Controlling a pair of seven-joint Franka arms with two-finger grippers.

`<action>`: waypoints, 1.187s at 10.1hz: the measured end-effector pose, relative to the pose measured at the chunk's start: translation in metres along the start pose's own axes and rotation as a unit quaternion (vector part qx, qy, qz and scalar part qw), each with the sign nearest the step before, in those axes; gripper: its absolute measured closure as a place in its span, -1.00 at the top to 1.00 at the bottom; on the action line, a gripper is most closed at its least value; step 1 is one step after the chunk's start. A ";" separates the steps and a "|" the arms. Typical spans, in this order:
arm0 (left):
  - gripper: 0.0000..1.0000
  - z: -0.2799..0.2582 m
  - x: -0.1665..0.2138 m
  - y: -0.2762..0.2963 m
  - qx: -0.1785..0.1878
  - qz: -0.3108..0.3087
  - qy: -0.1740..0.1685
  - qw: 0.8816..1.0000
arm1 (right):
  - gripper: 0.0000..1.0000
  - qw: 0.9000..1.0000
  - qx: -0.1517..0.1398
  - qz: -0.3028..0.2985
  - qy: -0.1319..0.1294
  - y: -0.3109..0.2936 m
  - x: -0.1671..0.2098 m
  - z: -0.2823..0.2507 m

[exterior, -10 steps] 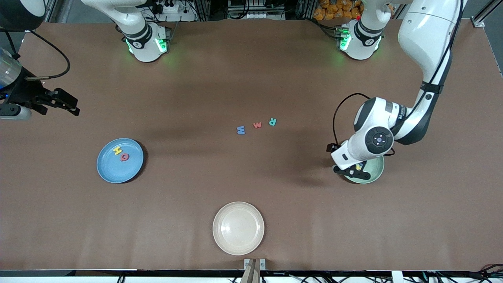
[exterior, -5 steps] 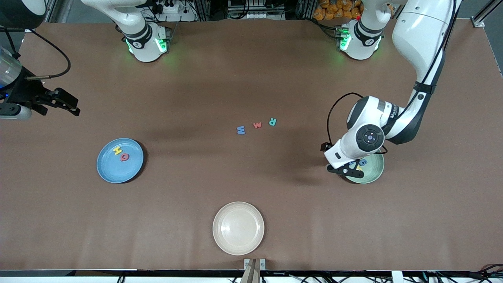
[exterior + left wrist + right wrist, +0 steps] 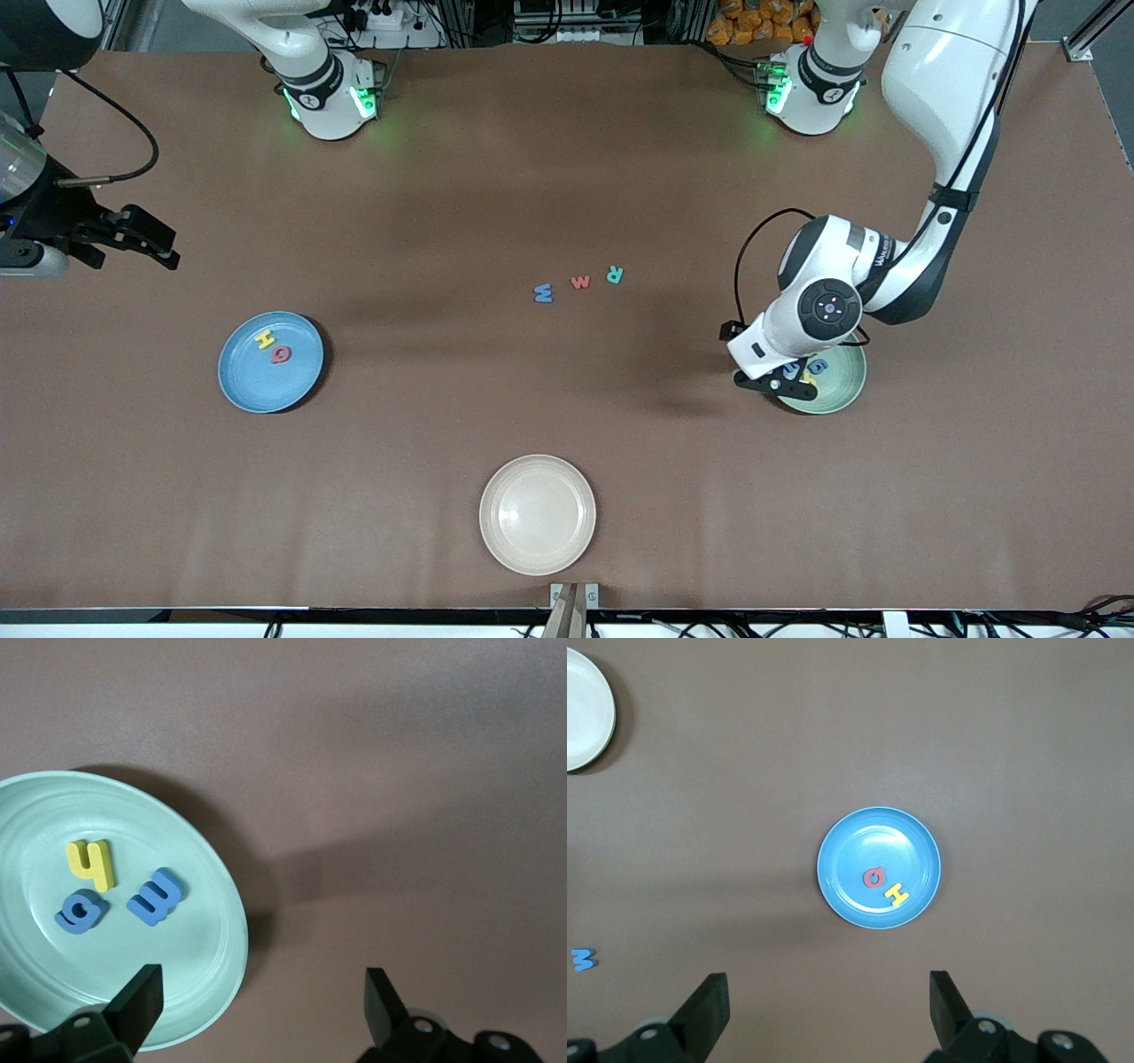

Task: Sort uppercase to blue plate, lowercase to green plate
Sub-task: 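Lift the left gripper off the green plate and move toward the letters, then lower the left gripper over the letters while the right gripper advances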

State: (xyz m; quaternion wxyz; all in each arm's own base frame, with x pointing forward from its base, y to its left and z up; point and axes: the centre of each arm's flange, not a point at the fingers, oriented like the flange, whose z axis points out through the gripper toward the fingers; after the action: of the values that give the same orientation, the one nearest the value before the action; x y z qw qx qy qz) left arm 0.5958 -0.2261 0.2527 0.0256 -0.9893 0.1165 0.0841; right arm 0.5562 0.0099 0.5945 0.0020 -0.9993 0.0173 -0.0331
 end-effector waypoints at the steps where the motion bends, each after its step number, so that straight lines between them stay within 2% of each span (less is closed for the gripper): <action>1: 1.00 0.000 0.000 0.001 0.000 -0.004 0.000 1.000 | 1.00 1.000 0.000 0.000 -0.001 0.000 0.001 0.001; 3: 1.00 -0.001 -0.002 0.015 0.001 -0.022 0.002 1.000 | 1.00 1.000 0.000 0.000 -0.001 0.000 0.002 0.002; 8: 1.00 -0.001 -0.026 0.117 0.012 -0.071 0.008 0.997 | 1.00 1.000 0.000 -0.001 0.000 -0.001 0.002 0.001; 12: 1.00 0.001 -0.045 0.169 0.018 -0.092 0.013 0.996 | 1.00 1.000 0.000 0.000 -0.001 -0.001 0.003 0.002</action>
State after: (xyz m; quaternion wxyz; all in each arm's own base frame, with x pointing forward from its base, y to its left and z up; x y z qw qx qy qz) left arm 0.5129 -0.3804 0.2542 0.0496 -0.9962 0.0270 0.0668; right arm 0.5591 0.0104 0.5928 0.0018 -0.9993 0.0169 -0.0322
